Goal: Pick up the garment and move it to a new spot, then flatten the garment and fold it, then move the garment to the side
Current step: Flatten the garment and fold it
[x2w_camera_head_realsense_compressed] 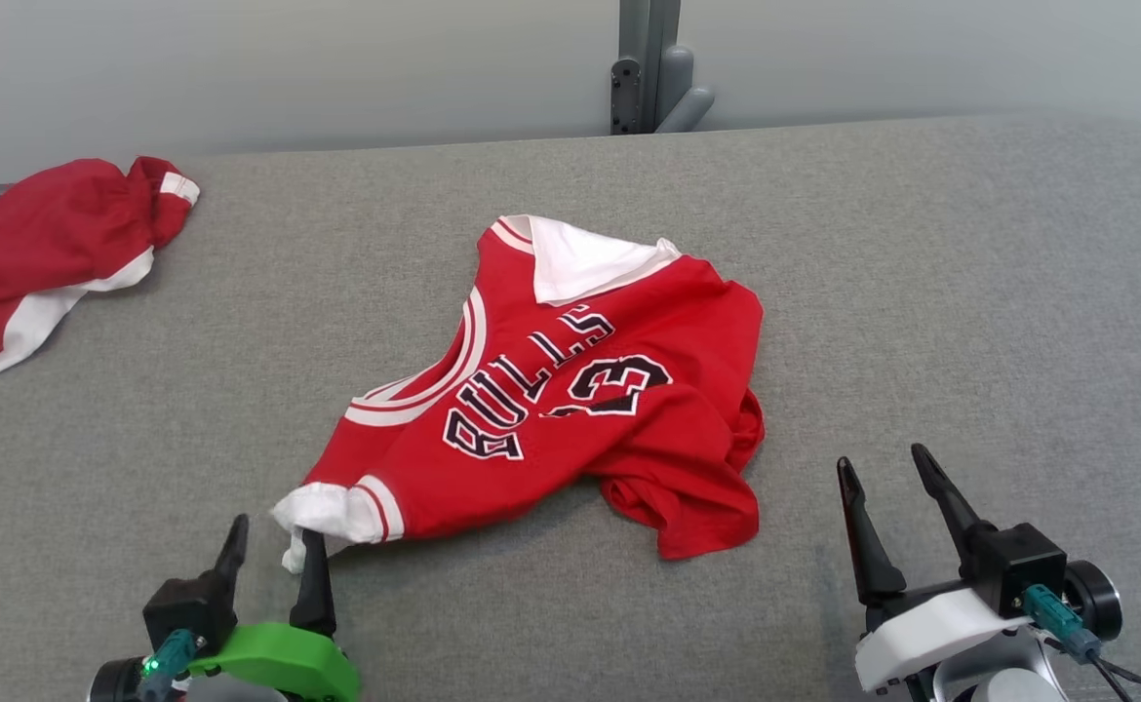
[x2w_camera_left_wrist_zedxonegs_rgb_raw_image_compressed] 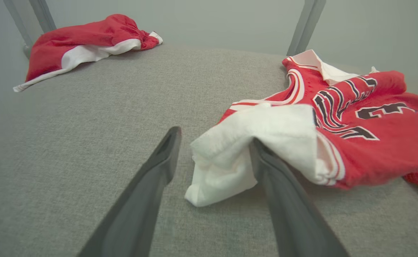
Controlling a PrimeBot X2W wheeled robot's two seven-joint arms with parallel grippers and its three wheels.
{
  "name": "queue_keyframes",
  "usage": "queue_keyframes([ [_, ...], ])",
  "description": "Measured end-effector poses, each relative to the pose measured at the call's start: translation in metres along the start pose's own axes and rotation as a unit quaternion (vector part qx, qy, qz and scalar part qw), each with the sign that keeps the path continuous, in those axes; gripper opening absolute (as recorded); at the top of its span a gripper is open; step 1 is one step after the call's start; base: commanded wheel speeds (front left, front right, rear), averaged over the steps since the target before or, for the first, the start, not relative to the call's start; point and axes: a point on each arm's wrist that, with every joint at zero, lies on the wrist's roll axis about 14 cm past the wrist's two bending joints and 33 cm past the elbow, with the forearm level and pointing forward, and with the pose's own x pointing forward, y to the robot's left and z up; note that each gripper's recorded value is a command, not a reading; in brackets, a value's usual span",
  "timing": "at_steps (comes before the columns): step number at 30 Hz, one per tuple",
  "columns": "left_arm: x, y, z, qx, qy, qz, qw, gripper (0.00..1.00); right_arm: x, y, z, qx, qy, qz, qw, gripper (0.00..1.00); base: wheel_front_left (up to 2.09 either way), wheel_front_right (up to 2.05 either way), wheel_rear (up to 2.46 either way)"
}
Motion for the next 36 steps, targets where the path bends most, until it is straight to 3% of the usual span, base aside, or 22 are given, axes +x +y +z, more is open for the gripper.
queue_keyframes([
  [14,-0.021,0.03,0.065,-0.028,-0.109,0.041,0.993,1.0,-0.005,0.036,-0.056,0.035,0.091,0.049,0.994,1.0,0.0,0.0,0.0],
  [21,-0.035,0.034,0.07,-0.027,-0.122,0.048,0.991,1.0,0.001,0.052,-0.077,0.046,0.129,0.07,0.988,1.0,0.0,0.0,0.0],
  [33,-0.048,0.043,0.069,-0.026,-0.124,0.069,0.99,1.0,0.021,0.071,-0.102,0.018,0.177,0.108,0.978,1.0,0.0,0.0,0.0],
  [35,-0.047,0.044,0.069,-0.025,-0.123,0.07,0.99,1.0,0.024,0.072,-0.104,0.018,0.182,0.11,0.977,0.58,0.0,0.0,0.0],
  [36,-0.047,0.044,0.068,-0.025,-0.122,0.071,0.99,1.0,0.026,0.073,-0.105,0.017,0.183,0.111,0.977,0.43,0.0,0.0,0.0],
])
